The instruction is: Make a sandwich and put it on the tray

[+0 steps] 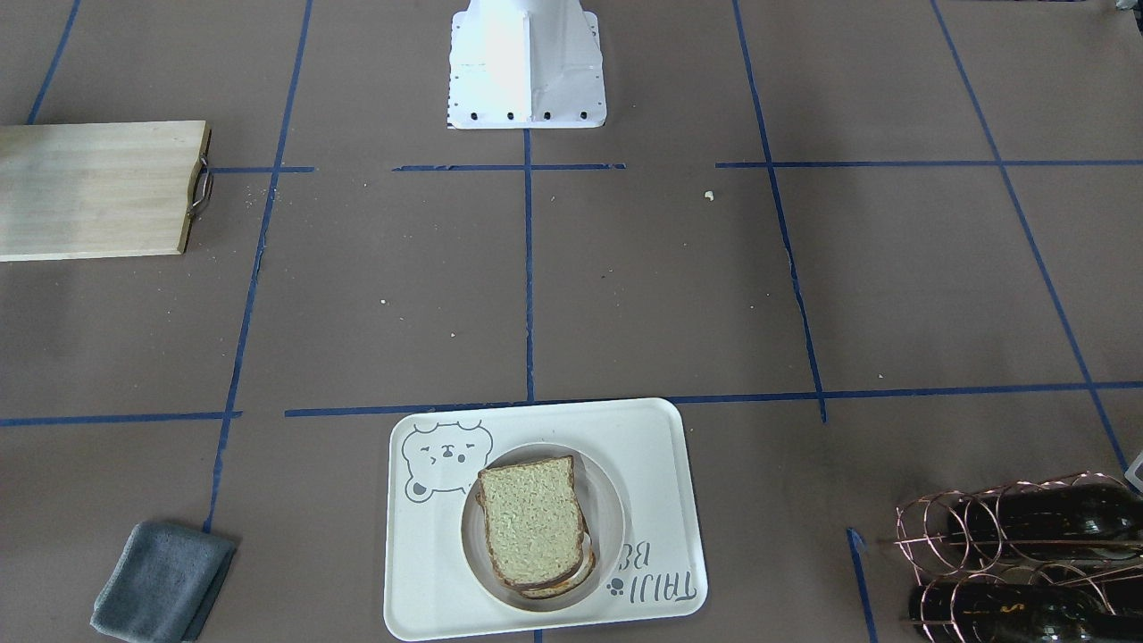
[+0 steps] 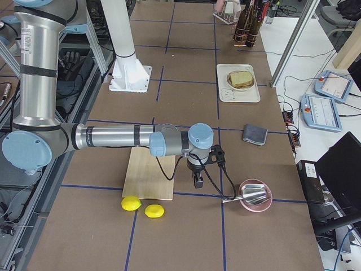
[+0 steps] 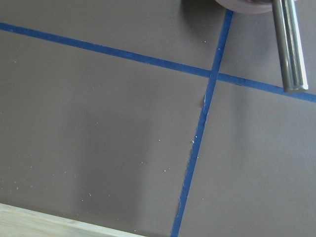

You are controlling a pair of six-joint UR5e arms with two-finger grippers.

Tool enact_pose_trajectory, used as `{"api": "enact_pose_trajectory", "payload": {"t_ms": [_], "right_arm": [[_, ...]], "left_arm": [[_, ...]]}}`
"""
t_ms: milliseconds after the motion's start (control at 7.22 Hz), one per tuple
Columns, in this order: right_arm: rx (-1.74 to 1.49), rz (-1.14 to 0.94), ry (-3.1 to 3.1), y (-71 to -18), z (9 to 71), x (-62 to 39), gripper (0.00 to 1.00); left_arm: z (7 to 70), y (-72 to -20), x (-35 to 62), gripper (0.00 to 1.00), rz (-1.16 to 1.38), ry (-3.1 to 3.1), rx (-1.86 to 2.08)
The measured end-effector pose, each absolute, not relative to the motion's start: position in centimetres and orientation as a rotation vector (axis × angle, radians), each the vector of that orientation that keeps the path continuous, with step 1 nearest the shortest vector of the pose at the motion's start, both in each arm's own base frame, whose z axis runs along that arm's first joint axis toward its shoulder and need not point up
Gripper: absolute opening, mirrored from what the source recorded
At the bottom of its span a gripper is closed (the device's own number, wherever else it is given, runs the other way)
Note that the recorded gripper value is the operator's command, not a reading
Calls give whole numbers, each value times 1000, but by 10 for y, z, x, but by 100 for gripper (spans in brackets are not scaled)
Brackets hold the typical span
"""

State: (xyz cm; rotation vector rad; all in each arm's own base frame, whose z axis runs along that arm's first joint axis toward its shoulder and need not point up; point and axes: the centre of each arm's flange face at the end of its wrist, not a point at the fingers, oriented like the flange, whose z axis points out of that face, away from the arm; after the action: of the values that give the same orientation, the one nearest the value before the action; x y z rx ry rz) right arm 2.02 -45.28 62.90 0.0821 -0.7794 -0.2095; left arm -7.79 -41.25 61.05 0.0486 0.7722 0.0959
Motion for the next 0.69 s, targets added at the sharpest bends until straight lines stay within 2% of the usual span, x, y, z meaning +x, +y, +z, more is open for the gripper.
{"api": "enact_pose_trajectory", "payload": {"t_ms": [692], "right_arm": [[83,-208,-779,-453,628,20,100]], "left_arm": [[597,-417,-80,100,106,757,78]]}}
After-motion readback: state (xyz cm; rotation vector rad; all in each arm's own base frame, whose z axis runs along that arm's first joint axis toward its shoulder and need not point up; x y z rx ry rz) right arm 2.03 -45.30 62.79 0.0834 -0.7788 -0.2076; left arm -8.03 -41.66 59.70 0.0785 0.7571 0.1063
